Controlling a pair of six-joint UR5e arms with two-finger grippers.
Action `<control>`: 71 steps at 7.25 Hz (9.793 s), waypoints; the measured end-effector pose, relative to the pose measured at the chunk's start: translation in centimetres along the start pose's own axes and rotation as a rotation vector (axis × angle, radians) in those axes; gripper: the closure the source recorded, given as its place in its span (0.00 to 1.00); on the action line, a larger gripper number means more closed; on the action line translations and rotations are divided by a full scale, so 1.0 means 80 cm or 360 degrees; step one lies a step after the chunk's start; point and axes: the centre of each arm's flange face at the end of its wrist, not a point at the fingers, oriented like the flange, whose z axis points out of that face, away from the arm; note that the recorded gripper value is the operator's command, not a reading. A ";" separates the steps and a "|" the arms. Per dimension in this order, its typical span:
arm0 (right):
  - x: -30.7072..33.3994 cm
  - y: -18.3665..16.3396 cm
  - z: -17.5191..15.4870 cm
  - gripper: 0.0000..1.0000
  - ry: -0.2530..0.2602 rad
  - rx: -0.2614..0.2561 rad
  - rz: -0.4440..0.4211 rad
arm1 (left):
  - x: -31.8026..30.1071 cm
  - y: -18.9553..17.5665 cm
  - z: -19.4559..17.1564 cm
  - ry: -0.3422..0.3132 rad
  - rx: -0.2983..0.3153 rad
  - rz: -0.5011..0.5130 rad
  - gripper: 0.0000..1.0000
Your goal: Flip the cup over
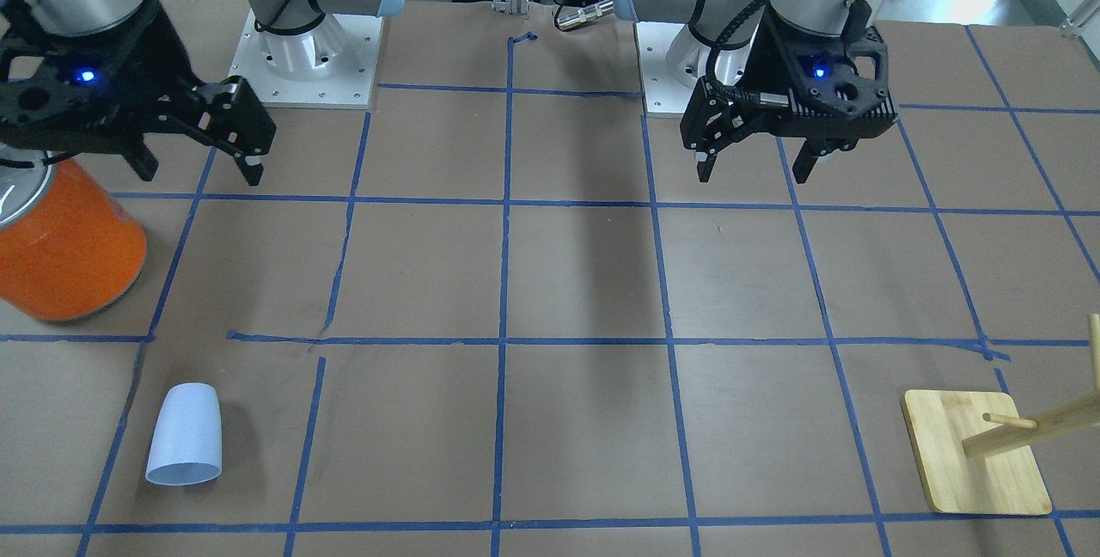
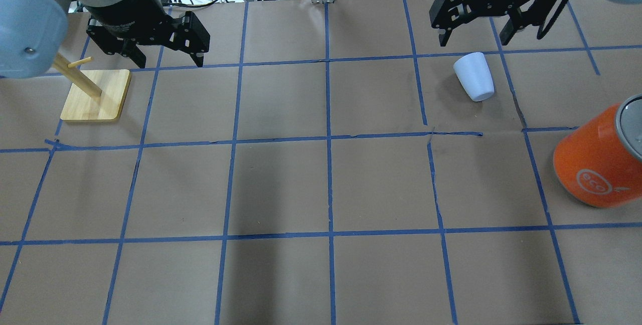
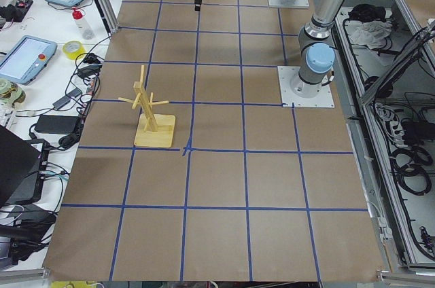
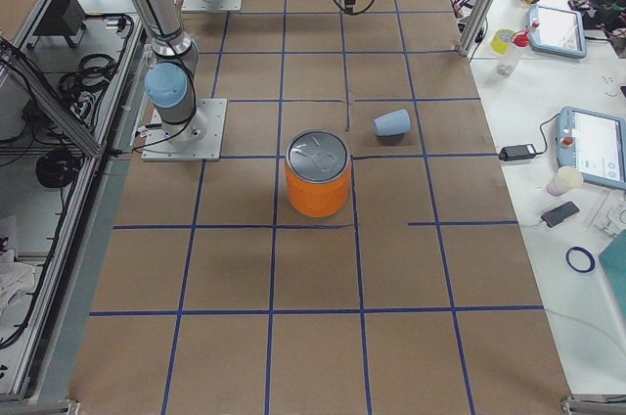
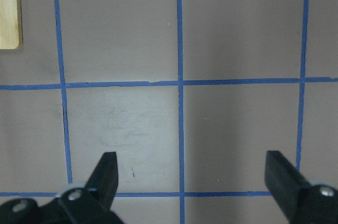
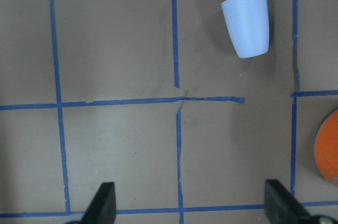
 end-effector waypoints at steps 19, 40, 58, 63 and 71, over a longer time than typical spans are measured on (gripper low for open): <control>-0.106 -0.118 0.345 0.37 -0.0069 0.0132 -0.1219 | 0.002 -0.002 0.001 0.0003 0.0013 0.0000 0.00; -0.340 0.053 0.255 0.00 -0.0101 0.0084 -0.2670 | -0.076 0.018 0.012 0.0361 -0.0220 0.0030 0.00; -0.063 0.125 -0.003 0.00 0.0020 0.0031 -0.0223 | 0.055 -0.056 0.427 0.1494 -0.0192 -0.0246 0.08; -0.066 0.124 -0.004 0.00 -0.0006 0.0067 -0.0076 | 0.059 -0.032 0.439 0.1486 -0.0278 -0.0314 0.14; -0.071 0.117 -0.003 0.00 -0.0055 0.0105 -0.0090 | 0.070 -0.039 0.418 0.1408 -0.0299 -0.0443 1.00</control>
